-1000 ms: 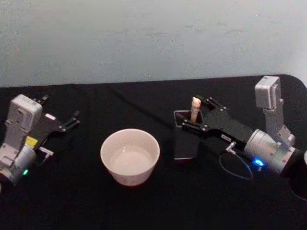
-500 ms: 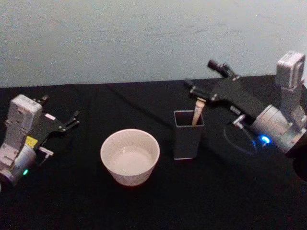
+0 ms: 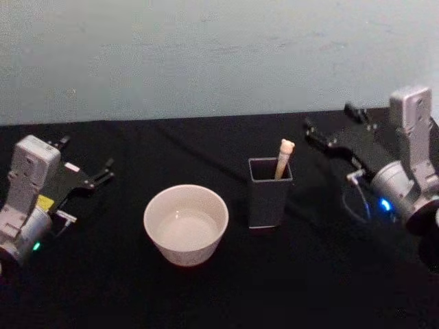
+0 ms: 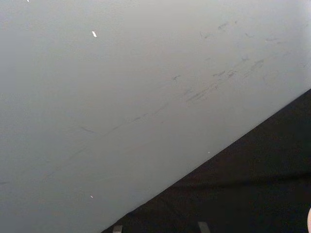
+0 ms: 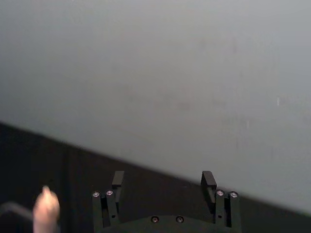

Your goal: Pick up the stirring spoon with one hand, stir inside the cup, then place it back in its original position.

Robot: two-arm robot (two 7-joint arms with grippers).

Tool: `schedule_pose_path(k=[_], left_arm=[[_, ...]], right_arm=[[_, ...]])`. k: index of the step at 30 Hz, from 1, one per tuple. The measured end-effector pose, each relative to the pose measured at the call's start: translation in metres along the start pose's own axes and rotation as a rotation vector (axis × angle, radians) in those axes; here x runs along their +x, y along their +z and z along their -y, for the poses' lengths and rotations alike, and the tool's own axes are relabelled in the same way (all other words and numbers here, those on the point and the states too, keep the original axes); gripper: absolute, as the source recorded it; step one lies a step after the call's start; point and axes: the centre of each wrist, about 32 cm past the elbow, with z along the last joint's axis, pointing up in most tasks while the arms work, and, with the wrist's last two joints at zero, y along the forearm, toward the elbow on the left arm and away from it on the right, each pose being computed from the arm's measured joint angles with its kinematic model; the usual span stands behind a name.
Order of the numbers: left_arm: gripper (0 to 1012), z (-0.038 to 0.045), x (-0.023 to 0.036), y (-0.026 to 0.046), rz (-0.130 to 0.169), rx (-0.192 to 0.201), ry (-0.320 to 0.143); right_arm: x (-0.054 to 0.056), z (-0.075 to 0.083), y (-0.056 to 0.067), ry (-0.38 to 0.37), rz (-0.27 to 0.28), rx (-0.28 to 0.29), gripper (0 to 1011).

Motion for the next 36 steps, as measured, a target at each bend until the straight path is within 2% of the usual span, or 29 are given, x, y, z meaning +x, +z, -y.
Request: schedule_pose_path(k=[3, 8, 36], left_arm=[[1001, 0.0, 0.0, 0.0, 0.0, 0.0, 0.0], [1001, 0.0, 0.0, 0.0, 0.0, 0.0, 0.0], [1001, 0.0, 0.0, 0.0, 0.0, 0.0, 0.0]], right_arm=[[-0.004, 0.001, -0.013, 0.0, -0.001, -0.065, 1000], [-0.008, 0.001, -0.024, 0.009, 0.001, -0.12, 1000], [-0.007, 0.001, -0.02, 0.01, 0.0, -0.1, 1000]])
